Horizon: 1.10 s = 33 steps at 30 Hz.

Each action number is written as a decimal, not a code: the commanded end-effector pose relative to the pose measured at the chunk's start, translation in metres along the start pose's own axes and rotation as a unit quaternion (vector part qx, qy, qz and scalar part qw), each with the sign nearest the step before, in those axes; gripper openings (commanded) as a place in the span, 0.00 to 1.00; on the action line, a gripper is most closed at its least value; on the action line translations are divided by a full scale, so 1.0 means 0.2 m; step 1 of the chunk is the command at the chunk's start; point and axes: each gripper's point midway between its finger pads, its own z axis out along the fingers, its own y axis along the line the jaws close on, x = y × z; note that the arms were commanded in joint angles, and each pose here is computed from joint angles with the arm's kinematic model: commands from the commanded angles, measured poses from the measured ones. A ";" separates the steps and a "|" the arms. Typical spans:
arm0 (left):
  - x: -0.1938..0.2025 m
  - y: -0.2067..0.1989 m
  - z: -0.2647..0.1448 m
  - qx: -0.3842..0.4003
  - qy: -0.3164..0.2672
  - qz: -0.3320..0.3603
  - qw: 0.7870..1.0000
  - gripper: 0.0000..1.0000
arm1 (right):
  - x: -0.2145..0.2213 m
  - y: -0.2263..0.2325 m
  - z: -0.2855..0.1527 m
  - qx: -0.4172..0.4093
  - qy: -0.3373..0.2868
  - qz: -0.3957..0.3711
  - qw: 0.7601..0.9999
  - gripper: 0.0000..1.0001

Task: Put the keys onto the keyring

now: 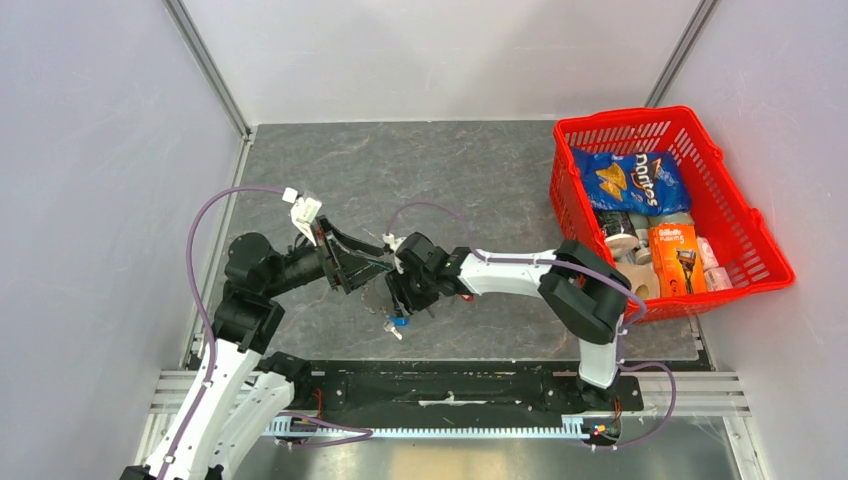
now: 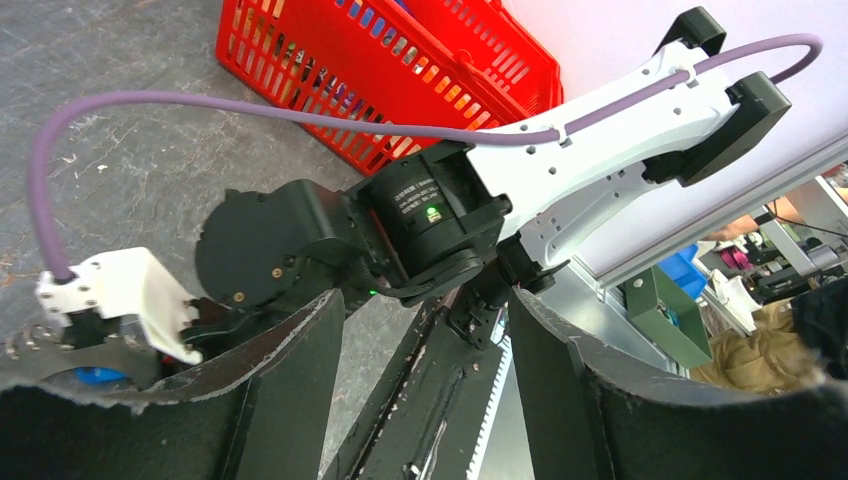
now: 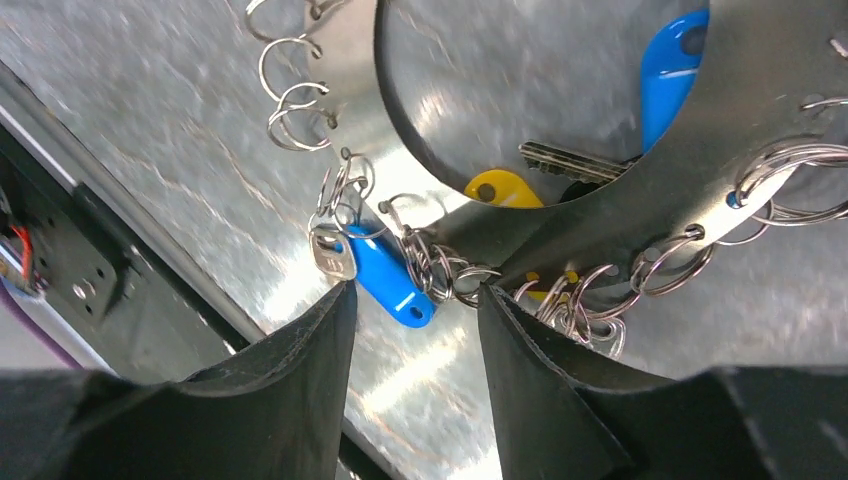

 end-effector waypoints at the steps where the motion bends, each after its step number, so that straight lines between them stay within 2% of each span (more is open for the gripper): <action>1: 0.00 0.00 0.00 0.000 0.006 0.021 1.000 0.68 | -0.27 0.11 0.04 -0.029 -0.069 -0.012 0.997 0.55; 8: 0.01 -0.01 0.00 0.004 0.008 0.021 1.000 0.68 | -0.31 0.09 -0.10 -0.018 -0.103 -0.026 0.994 0.56; 17: 0.02 0.00 0.00 0.004 0.011 0.018 1.000 0.68 | -0.41 -0.14 -0.19 0.046 -0.140 0.005 0.989 0.56; 24: 0.01 0.00 0.00 0.003 0.010 0.019 1.000 0.68 | -0.43 -0.23 -0.10 0.047 -0.129 0.031 0.990 0.56; 30: 0.01 0.00 0.00 0.002 0.010 0.018 1.000 0.68 | -0.30 -0.16 -0.01 -0.006 -0.090 0.054 0.994 0.56; 33: 0.01 0.00 0.00 0.001 0.009 0.018 1.000 0.68 | -0.28 -0.16 0.02 -0.014 -0.097 0.071 0.993 0.56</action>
